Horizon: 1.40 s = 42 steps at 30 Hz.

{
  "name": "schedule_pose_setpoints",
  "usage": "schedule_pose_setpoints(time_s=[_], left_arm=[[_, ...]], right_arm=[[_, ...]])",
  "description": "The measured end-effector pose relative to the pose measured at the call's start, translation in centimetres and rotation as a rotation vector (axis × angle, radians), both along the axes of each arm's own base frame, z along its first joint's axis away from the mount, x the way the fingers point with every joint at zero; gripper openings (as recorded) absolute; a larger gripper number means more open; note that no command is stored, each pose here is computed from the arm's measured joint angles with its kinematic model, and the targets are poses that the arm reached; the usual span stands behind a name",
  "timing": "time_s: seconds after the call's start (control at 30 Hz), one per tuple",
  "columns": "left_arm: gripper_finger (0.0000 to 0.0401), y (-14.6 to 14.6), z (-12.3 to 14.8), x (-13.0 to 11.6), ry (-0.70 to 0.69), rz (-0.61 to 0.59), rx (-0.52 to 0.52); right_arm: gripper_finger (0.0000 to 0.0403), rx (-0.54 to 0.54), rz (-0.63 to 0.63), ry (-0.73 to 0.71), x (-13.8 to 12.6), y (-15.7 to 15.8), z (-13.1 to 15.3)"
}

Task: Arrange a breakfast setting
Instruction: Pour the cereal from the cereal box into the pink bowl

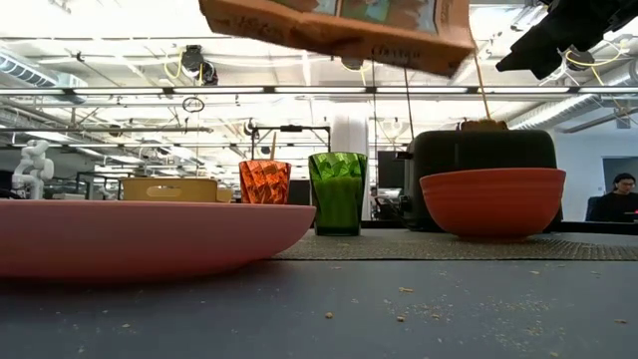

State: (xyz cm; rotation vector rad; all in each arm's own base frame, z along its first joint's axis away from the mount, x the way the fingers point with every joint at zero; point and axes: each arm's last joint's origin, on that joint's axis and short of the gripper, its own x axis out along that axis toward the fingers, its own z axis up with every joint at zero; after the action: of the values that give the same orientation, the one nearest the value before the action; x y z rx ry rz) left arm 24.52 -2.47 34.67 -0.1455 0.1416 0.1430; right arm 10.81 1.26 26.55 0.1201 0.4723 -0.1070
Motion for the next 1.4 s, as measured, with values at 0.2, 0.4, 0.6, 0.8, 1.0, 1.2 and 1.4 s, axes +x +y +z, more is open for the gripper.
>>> schedule_pose_setpoints(time_s=[0.2,0.4,0.6,0.8,1.0,1.2,1.4], left_arm=[[0.0195,0.1,1.6,-1.4,-0.091,-0.004,0.013],[0.0195,0.2,2.9,-2.3,-0.178,-0.004,0.018],[0.0195,0.3,4.3,-2.5,-0.322,-0.001,0.054],[0.0195,0.3,5.3,-2.7,-0.415,0.006,0.080],[0.0195,0.3,5.7,-2.9,-0.455,0.011,0.108],[0.0195,0.3,5.7,-2.9,-0.460,0.011,0.110],[0.0195,0.3,5.7,-2.9,-0.460,0.010,0.110]], right_arm=[[0.0171,0.000,0.000,-0.001,0.0,0.0,0.0],[0.0171,0.006,0.000,-0.036,0.2,0.0,0.3],[0.0171,0.018,0.000,-0.104,1.0,0.2,0.9],[0.0171,0.032,-0.001,-0.182,2.5,0.4,1.5],[0.0177,0.065,0.067,-0.285,4.4,1.0,2.3],[0.0181,0.080,0.126,-0.393,6.2,1.5,2.9],[0.0177,0.058,0.100,-0.456,7.4,1.5,3.2]])
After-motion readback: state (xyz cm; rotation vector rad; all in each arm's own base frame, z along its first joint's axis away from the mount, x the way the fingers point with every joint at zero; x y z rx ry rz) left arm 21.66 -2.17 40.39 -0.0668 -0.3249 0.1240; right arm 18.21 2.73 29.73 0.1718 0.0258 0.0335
